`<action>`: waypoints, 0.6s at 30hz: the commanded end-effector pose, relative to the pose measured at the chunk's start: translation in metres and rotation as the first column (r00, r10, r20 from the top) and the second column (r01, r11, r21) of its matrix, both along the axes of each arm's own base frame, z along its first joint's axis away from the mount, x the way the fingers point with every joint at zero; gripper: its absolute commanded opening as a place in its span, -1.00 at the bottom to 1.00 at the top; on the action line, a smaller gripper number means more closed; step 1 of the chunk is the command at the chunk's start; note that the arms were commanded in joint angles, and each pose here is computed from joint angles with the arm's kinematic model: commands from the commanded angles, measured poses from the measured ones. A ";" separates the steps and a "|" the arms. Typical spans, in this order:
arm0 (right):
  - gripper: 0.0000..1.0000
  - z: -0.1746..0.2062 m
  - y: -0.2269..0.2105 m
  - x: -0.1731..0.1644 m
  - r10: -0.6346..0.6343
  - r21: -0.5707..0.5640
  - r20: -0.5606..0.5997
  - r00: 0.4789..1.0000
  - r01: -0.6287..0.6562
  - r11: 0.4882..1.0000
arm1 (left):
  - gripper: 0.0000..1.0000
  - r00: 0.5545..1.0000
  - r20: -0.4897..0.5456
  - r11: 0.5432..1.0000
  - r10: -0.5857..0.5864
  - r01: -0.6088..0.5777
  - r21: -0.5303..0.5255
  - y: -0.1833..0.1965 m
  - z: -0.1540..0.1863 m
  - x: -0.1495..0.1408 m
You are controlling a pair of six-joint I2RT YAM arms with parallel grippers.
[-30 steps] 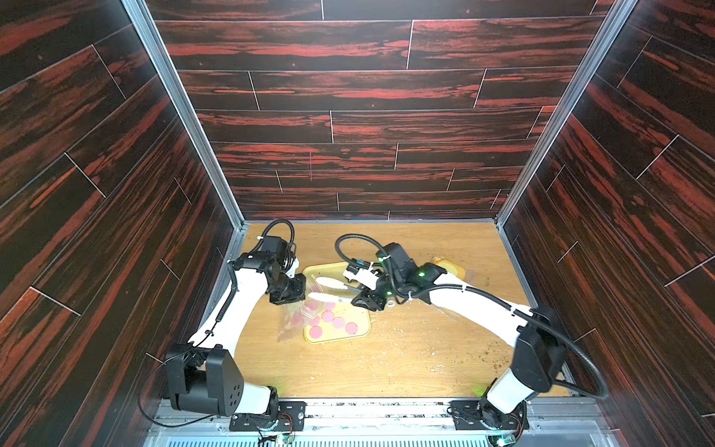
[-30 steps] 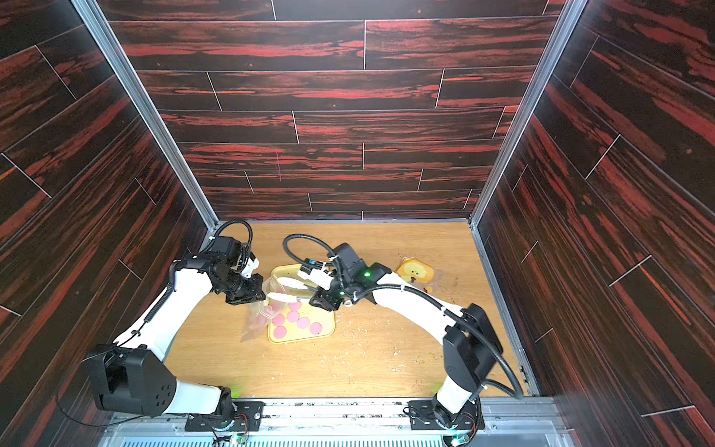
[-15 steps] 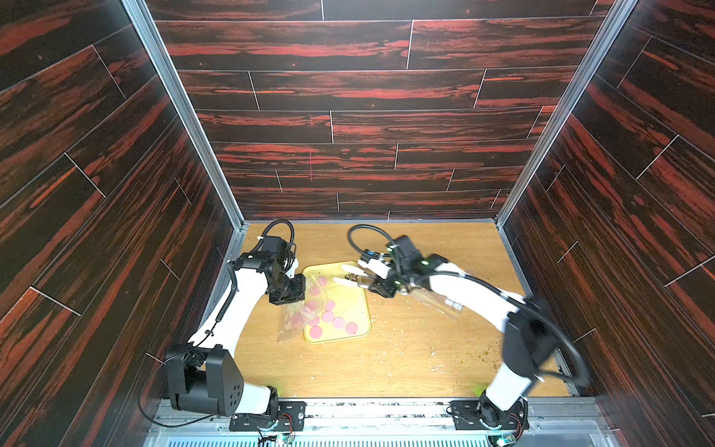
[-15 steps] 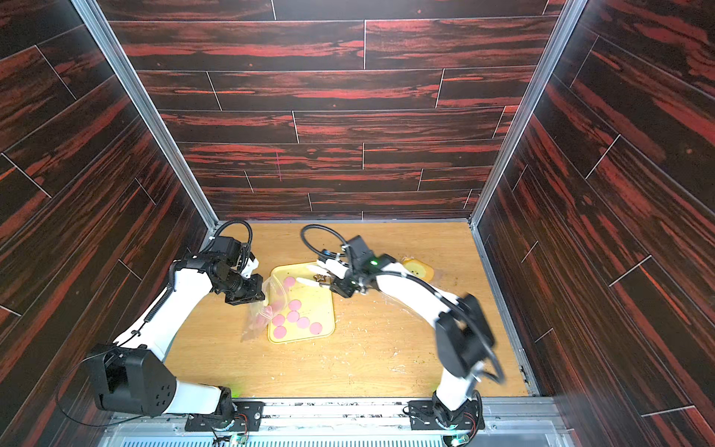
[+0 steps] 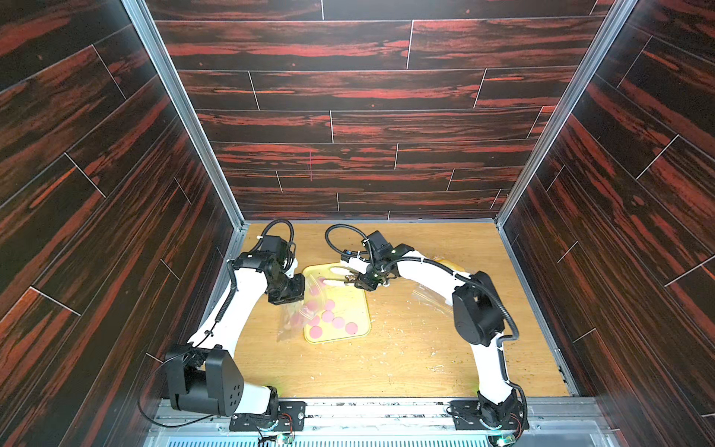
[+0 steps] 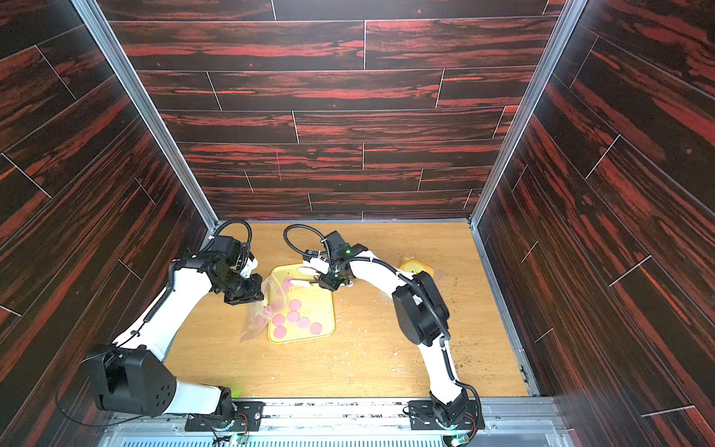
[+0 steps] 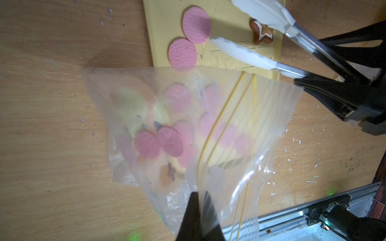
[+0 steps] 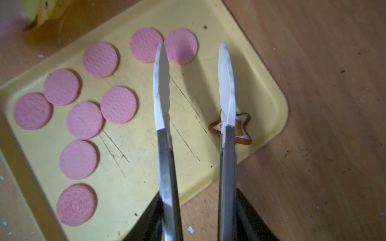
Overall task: Put the cookies into a resealable bag to prevent moisture
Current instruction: Pick up the cookie from the tray.
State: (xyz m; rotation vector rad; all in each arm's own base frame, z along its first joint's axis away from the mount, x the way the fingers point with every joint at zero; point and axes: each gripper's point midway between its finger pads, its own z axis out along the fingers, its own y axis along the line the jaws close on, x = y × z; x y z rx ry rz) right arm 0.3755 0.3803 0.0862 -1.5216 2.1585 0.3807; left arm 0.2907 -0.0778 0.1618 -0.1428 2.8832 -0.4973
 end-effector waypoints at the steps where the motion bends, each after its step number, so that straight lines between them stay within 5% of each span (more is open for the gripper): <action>1: 0.02 -0.018 0.008 -0.006 0.058 -0.038 -0.030 0.998 -0.059 0.998 | -1.00 1.000 0.007 1.000 -0.017 0.017 0.006 0.002 0.006 -0.002; 18: 0.02 -0.034 0.034 0.008 0.048 -0.079 -0.023 0.999 -0.050 0.996 | -1.00 1.000 -0.006 1.000 -0.019 0.019 0.006 0.002 0.003 -0.005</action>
